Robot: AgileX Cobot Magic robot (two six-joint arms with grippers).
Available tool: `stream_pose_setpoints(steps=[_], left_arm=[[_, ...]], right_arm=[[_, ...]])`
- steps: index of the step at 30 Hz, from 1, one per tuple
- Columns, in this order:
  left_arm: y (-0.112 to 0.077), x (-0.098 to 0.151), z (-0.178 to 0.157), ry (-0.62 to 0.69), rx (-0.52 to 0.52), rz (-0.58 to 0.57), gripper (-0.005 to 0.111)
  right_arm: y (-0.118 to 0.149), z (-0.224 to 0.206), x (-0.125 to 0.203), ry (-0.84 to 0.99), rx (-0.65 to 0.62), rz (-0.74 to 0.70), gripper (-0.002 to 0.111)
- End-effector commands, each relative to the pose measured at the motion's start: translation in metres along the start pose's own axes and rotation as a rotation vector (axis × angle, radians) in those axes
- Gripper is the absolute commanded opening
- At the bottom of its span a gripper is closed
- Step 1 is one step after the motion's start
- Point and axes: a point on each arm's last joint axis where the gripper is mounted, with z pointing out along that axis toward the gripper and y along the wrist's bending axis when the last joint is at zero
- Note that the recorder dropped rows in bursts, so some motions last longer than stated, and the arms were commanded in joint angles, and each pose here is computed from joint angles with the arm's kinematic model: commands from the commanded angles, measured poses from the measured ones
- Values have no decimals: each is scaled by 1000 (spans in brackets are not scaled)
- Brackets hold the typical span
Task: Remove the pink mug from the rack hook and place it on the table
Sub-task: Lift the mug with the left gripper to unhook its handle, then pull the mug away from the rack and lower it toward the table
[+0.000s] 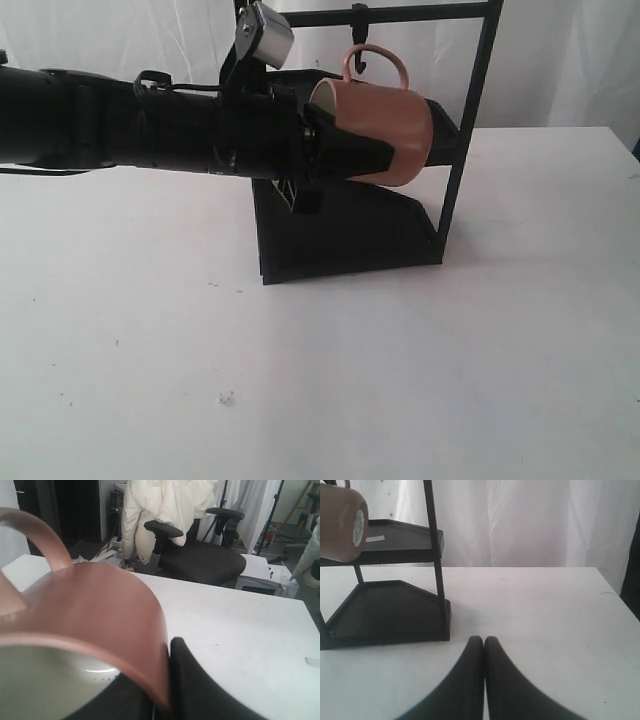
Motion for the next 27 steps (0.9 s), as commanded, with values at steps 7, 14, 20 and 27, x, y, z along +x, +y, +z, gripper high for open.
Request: stream_pose_setpoints(steps=[7, 14, 20, 27], left_arm=[[-6, -7, -3, -3, 49, -46, 0], [-14, -6, -4, 12, 129, -52, 0], [-23, -2, -8, 100, 204, -41, 0], [-37, -19, -23, 161, 208, -2, 0]], right_arm=[[0, 0, 0, -7, -1, 8, 0], [0, 0, 0, -7, -1, 8, 0], [0, 0, 0, -7, -1, 25, 0], [0, 0, 0, -7, -1, 25, 0]])
